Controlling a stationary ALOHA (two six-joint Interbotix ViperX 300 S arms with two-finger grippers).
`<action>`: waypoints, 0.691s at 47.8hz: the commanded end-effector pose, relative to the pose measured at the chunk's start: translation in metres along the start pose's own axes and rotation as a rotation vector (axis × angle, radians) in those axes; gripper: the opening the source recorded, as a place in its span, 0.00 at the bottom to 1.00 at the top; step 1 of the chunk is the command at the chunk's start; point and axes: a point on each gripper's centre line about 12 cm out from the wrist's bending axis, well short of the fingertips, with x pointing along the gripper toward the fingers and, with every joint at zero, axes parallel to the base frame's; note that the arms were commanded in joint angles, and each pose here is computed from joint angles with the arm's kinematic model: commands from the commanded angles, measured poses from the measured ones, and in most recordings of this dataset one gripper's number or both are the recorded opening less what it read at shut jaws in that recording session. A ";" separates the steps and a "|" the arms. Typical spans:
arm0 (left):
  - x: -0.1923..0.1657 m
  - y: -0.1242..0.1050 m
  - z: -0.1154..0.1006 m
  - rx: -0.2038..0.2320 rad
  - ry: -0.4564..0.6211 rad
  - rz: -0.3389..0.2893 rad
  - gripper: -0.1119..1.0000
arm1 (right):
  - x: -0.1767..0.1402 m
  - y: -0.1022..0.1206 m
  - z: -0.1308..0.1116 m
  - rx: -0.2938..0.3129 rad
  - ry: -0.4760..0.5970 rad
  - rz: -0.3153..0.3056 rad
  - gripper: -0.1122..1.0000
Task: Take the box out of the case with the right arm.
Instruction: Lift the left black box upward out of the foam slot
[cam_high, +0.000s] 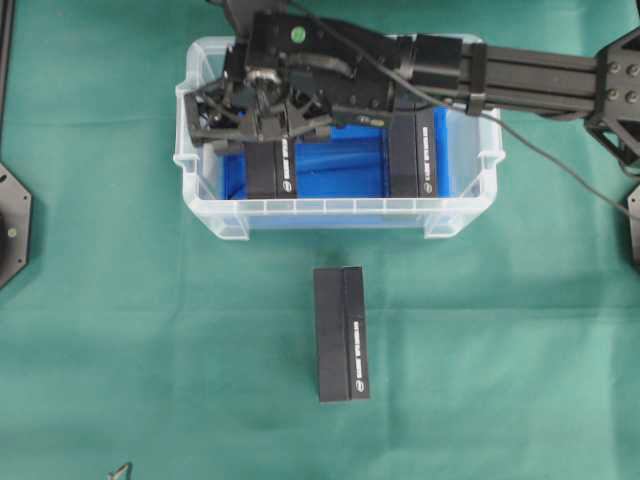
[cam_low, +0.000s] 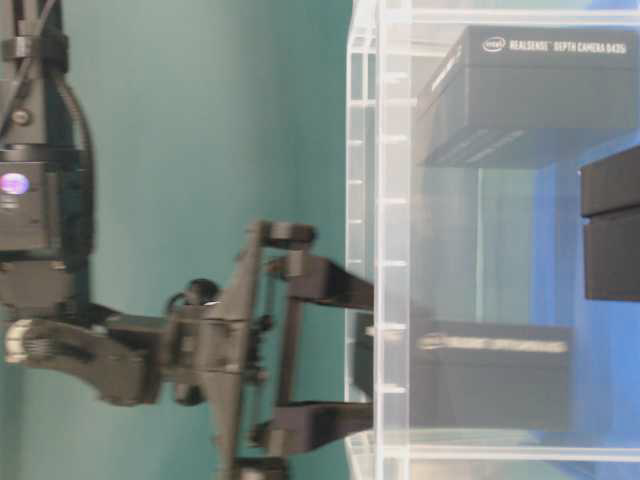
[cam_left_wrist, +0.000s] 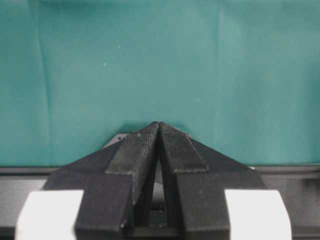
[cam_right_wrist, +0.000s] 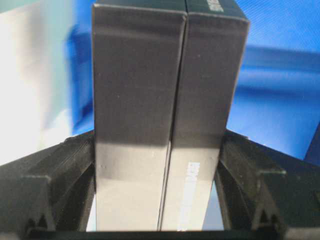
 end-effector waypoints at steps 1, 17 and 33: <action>-0.003 -0.001 0.004 0.003 -0.015 -0.002 0.10 | -0.069 0.002 0.000 -0.002 -0.029 0.114 0.72; -0.003 0.000 0.005 0.001 -0.015 -0.002 0.10 | -0.139 -0.008 0.004 0.012 -0.085 0.128 0.72; -0.002 0.000 0.005 -0.002 -0.014 -0.001 0.10 | -0.163 -0.014 0.004 0.022 -0.106 0.139 0.72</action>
